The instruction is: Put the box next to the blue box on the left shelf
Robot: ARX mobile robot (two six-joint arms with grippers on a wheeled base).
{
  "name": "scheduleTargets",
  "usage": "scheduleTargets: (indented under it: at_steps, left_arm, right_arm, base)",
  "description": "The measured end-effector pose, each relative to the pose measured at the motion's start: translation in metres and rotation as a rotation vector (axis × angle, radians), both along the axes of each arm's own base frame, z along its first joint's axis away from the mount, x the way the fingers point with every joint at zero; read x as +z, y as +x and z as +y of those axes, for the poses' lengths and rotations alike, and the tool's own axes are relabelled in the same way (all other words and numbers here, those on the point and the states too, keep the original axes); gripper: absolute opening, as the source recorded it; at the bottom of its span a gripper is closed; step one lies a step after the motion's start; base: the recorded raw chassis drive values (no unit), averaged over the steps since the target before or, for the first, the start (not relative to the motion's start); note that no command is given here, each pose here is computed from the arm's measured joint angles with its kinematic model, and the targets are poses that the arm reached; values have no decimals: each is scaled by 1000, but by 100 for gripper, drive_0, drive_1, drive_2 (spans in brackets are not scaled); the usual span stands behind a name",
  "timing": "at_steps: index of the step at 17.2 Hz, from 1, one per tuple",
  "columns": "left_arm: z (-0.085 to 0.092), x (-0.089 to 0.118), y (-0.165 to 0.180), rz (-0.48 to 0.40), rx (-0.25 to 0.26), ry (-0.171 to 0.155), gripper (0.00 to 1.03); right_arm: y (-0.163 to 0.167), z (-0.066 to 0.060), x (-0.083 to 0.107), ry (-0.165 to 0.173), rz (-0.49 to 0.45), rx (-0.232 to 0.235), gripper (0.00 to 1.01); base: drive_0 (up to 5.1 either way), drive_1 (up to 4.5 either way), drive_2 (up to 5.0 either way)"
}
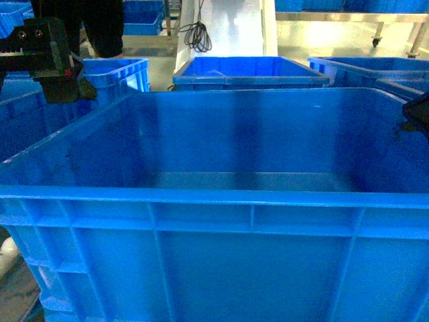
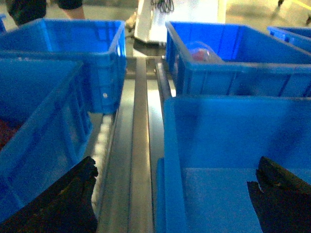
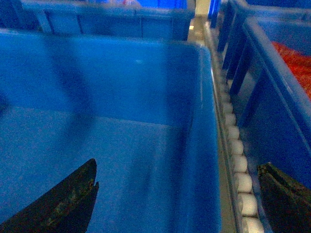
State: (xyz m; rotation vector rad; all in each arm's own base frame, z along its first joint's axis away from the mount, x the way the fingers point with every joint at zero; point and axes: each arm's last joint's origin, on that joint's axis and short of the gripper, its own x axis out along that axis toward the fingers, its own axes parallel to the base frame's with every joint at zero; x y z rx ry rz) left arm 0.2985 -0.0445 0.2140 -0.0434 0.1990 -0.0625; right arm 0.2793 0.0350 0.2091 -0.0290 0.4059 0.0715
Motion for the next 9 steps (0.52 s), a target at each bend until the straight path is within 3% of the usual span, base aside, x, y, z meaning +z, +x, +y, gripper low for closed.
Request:
scheduleTargets:
  at_steps: [1, 2, 3, 5, 8, 9]
  left_arm:
    - [4, -2, -6, -132, 49, 11, 86]
    - [9, -9, -24, -179, 52, 21, 73]
    - [16, -16, -40, -185, 66, 27, 60]
    - [24, -21, -63, -195, 71, 27, 37]
    - [32, -32, -93, -185, 68, 27, 1]
    - [34, -34, -102, -183, 66, 28, 2]
  right_arm:
    - [0, -1, -4, 6, -163, -40, 90]
    - [-11, -5, -14, 15, -254, -57, 79]
    - [-30, -11, -25, 22, -307, -69, 66]
    - [-52, -18, -15, 36, -421, -79, 40]
    - [-82, -26, -33, 32, -371, -74, 3]
    - [-89, -34, -32, 31, -385, -71, 2]
  base:
    - [0, 0, 0]
    - [0, 0, 0]
    - [0, 0, 0]
    - [0, 0, 0]
    - [0, 0, 0]
    - [0, 0, 0]
